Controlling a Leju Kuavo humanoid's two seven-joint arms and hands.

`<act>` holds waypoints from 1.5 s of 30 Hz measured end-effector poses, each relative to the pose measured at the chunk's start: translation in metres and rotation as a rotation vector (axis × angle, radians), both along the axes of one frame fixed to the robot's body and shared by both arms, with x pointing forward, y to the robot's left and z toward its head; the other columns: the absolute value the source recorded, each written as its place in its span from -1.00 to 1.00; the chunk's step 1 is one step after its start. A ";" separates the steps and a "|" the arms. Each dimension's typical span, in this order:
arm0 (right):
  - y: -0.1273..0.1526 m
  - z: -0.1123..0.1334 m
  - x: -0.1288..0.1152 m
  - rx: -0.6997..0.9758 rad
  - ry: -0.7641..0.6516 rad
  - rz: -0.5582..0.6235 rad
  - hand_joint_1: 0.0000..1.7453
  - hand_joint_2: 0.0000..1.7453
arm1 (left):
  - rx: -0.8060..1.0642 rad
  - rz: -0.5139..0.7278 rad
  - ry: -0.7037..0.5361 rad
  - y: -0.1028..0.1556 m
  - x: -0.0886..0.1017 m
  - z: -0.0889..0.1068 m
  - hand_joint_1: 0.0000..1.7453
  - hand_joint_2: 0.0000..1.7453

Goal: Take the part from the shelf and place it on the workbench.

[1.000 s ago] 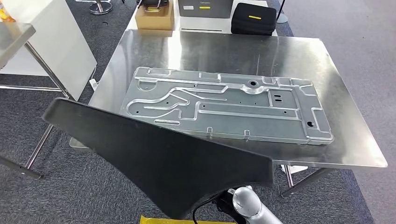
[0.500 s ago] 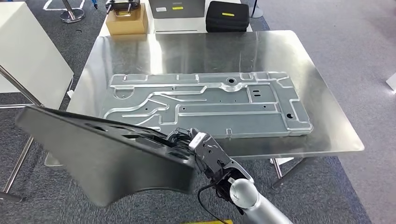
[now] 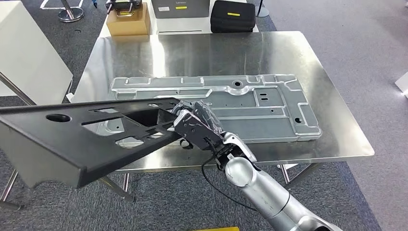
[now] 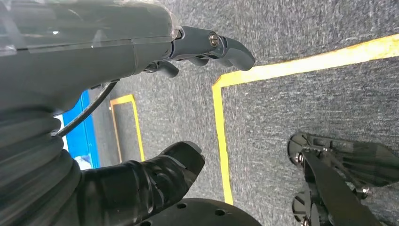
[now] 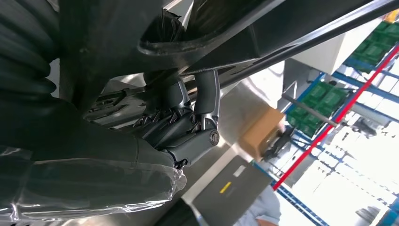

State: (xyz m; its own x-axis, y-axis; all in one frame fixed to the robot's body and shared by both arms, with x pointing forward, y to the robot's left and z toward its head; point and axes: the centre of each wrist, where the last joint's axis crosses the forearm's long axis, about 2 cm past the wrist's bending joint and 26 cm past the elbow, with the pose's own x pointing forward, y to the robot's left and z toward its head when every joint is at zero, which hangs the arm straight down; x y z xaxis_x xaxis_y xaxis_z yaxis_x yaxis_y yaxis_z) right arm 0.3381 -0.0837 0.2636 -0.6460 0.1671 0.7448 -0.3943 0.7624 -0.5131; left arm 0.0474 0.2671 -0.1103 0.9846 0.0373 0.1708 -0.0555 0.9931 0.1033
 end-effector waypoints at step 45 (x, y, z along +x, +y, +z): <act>-0.011 0.000 0.097 -1.002 -0.632 -0.822 0.84 1.00 | -0.026 -0.162 0.020 -0.002 0.014 0.002 -1.00 1.00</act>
State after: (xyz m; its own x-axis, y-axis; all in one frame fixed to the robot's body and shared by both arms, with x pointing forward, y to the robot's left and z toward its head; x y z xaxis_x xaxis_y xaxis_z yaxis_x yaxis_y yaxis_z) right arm 0.4352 -0.0949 0.2633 -0.2826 0.9188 -0.2757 0.4623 -0.1213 -0.8784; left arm 0.0611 0.2648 -0.1084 0.9812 -0.1182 0.1523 0.1075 0.9913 0.0765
